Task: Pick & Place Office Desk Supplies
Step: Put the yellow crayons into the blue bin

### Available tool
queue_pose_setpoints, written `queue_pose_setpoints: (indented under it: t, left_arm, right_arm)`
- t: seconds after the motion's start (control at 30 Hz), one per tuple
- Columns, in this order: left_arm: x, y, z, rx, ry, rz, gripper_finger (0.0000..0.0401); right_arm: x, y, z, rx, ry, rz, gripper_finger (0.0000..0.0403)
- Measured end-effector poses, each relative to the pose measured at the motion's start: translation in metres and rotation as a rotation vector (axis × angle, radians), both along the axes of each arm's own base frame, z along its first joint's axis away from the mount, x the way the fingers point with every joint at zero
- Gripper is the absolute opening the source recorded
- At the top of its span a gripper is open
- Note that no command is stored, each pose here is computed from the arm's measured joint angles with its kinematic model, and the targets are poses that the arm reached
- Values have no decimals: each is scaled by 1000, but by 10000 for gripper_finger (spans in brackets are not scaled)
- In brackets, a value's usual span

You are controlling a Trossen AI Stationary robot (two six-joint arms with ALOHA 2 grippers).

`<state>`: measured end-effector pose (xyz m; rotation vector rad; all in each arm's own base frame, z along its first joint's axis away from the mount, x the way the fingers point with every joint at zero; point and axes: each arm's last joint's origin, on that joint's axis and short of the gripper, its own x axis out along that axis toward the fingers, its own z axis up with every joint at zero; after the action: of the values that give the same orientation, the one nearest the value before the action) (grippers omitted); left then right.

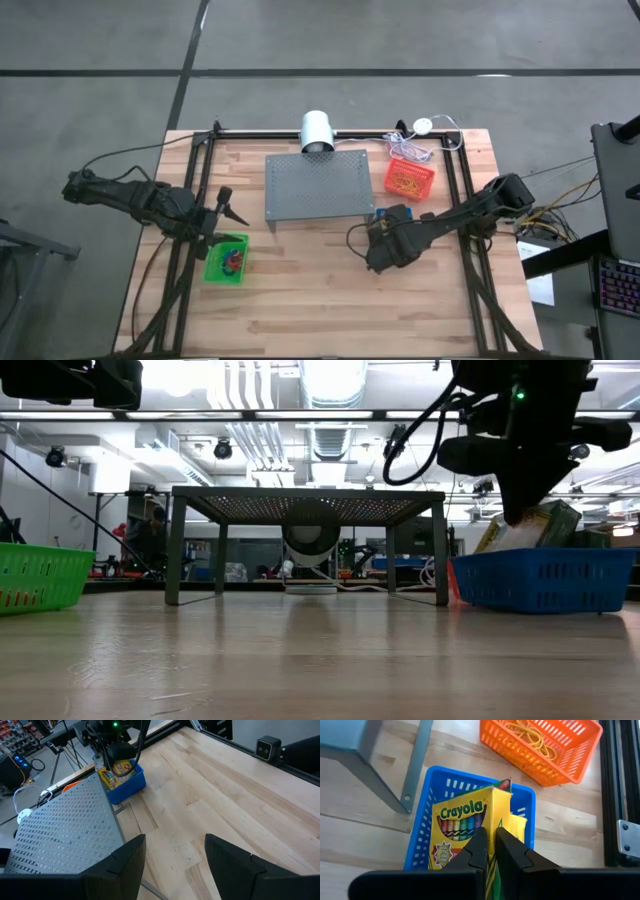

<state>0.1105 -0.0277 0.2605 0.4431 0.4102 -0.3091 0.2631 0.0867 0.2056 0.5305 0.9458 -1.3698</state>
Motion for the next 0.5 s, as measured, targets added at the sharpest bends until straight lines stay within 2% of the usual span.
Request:
queue_pose_setpoints:
  t: [0.2,0.5]
  left_arm:
    - [0,0,0,0,0,0,209]
    - [0,0,0,0,0,0,209]
  right_arm:
    - [1,1,0,4,-15,-7,22]
    - [1,1,1,0,-33,-26,67]
